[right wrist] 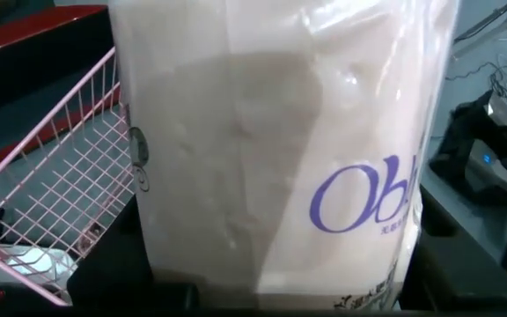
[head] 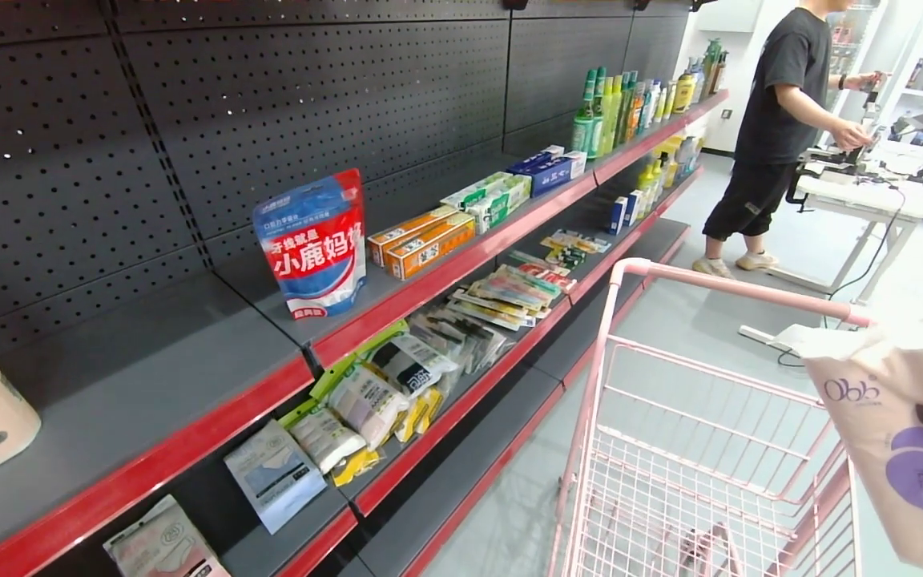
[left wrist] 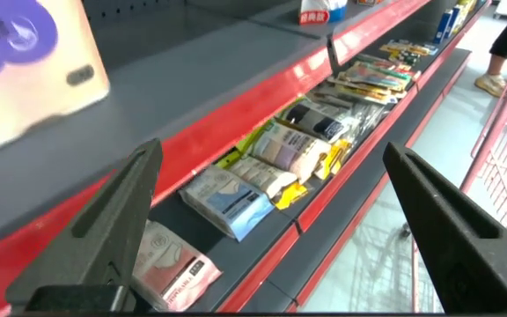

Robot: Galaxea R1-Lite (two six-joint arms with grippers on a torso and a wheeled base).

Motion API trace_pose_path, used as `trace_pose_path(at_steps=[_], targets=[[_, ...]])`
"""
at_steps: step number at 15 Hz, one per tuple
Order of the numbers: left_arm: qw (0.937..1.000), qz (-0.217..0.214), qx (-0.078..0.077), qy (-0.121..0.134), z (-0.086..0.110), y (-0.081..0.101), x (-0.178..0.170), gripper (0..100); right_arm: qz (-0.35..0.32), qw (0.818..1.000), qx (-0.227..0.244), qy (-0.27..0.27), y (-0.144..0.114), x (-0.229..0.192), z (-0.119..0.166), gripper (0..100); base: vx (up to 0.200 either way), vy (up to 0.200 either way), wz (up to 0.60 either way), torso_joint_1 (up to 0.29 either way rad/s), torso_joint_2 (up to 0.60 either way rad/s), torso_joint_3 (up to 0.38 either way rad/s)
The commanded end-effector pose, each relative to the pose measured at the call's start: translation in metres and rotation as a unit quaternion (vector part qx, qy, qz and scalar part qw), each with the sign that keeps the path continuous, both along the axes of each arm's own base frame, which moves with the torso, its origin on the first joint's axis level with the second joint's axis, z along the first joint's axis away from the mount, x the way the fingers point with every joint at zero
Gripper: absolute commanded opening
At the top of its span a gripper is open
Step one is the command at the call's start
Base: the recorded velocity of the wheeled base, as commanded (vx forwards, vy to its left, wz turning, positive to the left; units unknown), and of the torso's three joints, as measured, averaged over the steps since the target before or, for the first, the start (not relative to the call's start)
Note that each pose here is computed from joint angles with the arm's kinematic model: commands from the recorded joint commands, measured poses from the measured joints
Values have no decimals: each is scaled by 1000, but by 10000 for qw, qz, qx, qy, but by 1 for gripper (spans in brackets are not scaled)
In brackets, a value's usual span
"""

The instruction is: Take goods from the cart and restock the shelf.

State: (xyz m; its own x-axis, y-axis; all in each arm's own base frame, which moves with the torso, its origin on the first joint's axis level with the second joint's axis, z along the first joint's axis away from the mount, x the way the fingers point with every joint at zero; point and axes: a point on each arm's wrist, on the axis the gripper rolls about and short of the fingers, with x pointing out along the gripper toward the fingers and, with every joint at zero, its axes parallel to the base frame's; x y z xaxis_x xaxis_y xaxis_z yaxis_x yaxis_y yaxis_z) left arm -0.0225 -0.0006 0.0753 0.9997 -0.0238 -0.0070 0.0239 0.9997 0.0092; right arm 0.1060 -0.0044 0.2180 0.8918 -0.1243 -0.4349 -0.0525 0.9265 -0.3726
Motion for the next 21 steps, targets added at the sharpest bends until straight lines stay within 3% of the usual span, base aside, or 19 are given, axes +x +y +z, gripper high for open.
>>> trace_pose_path(at_steps=[1, 13, 16, 21], targets=[[10000, 4, -1, 3, 0, 0, 0, 100, -4, 10000, 2, 52, 0, 1, -2, 0, 0, 0, 0, 178, -383, -207], [10000, 4, -1, 3, 0, 0, 0, 100, 49, 9999, -59, 91, 0, 3, -3, 0, 0, 0, 0, 164, -353, -193], [10000, 4, -1, 3, 0, 0, 0, 100, 62, 9999, -100, 74, 0, 3, -2, 0, 0, 0, 0, 20, -35, -22], [10000, 4, -1, 3, 0, 0, 0, 100, 98, 9998, -124, 101, 1, 6, -2, 0, 0, 0, 600, 5, -5, -1]])
